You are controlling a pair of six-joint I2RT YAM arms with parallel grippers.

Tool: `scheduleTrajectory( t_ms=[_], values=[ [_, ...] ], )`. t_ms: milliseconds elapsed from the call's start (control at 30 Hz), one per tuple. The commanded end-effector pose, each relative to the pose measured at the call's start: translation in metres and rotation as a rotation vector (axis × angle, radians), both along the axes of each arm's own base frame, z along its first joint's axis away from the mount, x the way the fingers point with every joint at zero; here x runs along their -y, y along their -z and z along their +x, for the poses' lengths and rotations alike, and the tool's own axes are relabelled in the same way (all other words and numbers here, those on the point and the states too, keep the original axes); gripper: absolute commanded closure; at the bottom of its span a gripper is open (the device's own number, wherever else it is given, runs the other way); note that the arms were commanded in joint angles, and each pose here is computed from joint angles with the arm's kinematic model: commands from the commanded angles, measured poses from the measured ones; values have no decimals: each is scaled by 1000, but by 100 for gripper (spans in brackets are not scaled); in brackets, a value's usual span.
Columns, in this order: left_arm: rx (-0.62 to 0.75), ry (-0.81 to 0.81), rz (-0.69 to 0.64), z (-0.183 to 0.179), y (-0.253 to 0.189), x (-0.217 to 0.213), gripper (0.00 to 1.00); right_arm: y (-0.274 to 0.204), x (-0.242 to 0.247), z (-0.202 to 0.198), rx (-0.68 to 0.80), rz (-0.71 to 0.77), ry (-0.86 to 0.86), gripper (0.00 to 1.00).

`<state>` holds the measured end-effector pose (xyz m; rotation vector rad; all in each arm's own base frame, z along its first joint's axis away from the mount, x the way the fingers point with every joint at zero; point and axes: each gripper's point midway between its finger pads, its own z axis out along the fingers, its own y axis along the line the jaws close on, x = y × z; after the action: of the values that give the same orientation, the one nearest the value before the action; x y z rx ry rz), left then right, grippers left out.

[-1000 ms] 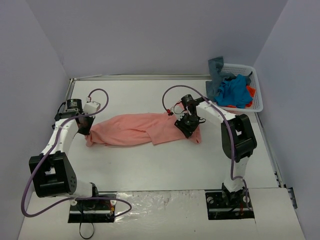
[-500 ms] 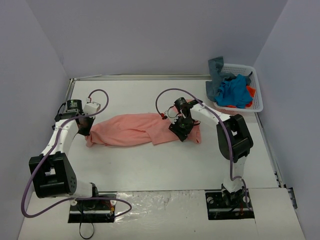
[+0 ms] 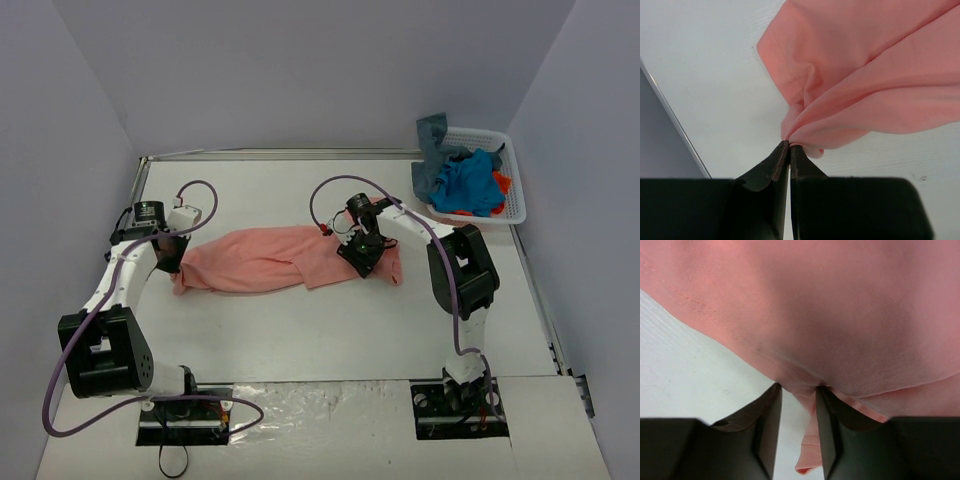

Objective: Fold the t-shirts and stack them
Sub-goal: Flatten out the tshirt

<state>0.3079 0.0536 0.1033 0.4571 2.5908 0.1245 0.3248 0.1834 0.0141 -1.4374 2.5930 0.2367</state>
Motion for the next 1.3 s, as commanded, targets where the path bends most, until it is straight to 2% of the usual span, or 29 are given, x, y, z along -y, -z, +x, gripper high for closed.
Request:
scheduleTrajectory(
  t_ms=[0,167,300,600,867,933,1067,1100,1267],
  values=[
    [42,0,9,1,-12,1,97,-16,-4,-2,2,29,-8,73],
    [42,-1,-5,3,-11,3,98,-15,0,-5,1,18,-8,92],
    [38,-1,-12,2,-9,4,98,-12,3,-7,-5,6,-7,100],
    [49,-2,3,2,-14,2,98,-33,7,7,69,8,27,100],
    [122,-37,24,19,-42,-5,98,-130,50,80,346,84,207,100],
    [136,-57,14,25,-47,-5,98,-142,57,93,382,88,234,100],
    [205,-92,-15,49,-77,-4,98,-175,66,124,486,83,280,100],
    [260,-106,-24,61,-100,-4,98,-193,65,136,532,98,290,100],
    [386,-98,-59,71,-164,5,98,-247,56,132,603,197,299,100]
  ],
)
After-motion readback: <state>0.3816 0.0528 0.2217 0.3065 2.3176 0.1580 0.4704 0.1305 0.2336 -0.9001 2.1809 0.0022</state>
